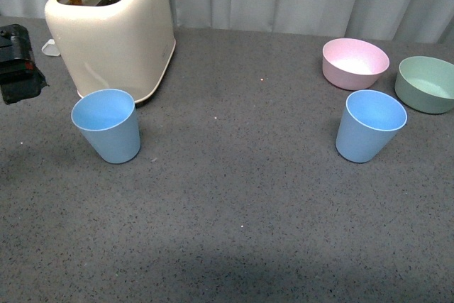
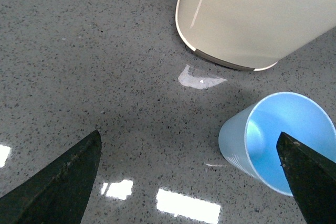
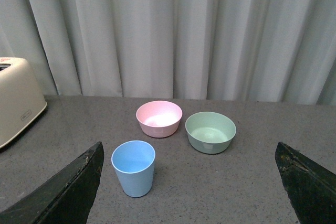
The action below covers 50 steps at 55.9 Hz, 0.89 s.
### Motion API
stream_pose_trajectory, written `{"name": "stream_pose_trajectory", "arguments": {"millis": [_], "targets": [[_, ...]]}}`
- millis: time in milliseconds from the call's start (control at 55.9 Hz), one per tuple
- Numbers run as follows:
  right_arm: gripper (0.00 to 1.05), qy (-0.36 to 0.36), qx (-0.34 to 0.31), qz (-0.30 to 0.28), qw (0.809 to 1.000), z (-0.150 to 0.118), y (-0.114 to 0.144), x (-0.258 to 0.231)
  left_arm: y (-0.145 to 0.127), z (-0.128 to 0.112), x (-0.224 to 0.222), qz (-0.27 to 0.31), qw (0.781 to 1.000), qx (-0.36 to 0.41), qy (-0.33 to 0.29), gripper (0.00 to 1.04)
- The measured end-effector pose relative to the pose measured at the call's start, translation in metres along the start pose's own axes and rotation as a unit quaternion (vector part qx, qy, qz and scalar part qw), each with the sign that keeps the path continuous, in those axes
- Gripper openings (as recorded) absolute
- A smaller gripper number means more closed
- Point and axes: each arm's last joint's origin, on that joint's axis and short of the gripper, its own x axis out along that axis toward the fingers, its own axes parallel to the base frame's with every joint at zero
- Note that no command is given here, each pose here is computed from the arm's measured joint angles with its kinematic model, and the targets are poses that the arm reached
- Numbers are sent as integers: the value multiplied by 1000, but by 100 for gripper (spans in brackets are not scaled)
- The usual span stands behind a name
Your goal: Stack blue cups with both arms
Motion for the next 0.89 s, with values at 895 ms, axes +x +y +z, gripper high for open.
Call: {"name": "stream_pose_trajectory", "arguments": {"millis": [895], "targets": [[95, 0, 0, 0, 1000, 0, 0, 0, -31, -3, 56, 3, 993, -6, 118, 65]]}}
